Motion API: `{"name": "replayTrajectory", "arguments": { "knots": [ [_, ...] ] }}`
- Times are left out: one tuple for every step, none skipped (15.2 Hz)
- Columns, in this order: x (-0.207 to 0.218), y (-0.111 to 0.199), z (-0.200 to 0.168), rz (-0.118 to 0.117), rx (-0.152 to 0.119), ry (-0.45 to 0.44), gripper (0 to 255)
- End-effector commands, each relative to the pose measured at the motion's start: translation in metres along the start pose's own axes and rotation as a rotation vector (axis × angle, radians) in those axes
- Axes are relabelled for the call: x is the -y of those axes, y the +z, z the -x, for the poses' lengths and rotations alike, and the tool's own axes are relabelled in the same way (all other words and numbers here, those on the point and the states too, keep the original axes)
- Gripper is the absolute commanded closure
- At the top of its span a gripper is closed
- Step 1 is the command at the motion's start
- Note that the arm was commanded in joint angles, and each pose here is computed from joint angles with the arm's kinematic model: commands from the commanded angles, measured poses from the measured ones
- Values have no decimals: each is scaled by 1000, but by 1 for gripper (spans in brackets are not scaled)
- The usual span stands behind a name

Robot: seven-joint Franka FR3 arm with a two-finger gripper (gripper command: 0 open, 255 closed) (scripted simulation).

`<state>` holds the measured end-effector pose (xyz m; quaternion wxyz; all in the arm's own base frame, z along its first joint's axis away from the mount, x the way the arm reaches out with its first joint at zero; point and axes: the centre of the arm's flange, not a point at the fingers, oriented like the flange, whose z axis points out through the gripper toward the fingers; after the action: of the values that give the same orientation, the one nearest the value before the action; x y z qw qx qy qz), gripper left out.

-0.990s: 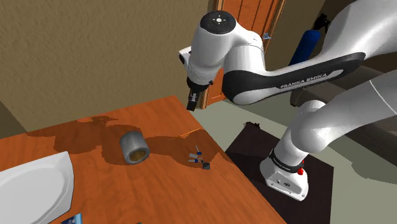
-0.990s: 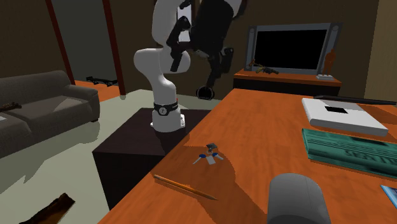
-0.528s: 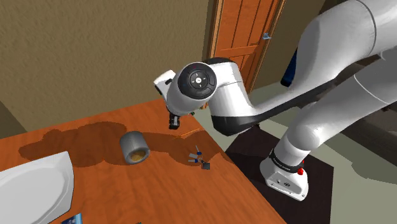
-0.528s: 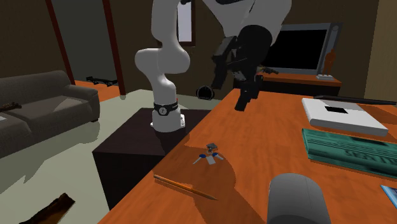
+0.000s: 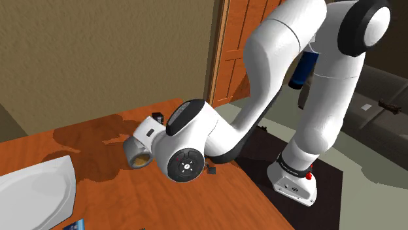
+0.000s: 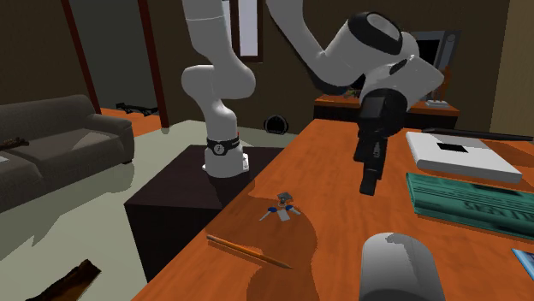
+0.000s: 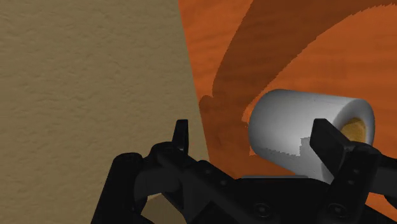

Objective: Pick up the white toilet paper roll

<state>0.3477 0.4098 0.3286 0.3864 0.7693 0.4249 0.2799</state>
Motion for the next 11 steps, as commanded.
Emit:
{"name": "replayTrajectory", "arguments": {
  "knots": [
    [27,5,-14,73,-48,-53,0],
    [40,8,-20,103,-67,-80,0],
    [54,12,-25,133,-87,-106,0],
    [67,16,-30,164,-106,-132,0],
    [81,21,-35,194,-125,-159,0],
    [82,21,-36,196,-127,-161,0],
    [86,24,-35,196,-127,-161,0],
    [91,27,-35,196,-127,-161,0],
    [95,30,-34,196,-127,-161,0],
    [100,32,-33,196,-127,-161,0],
    [104,35,-33,196,-127,-161,0]
  ]
}}
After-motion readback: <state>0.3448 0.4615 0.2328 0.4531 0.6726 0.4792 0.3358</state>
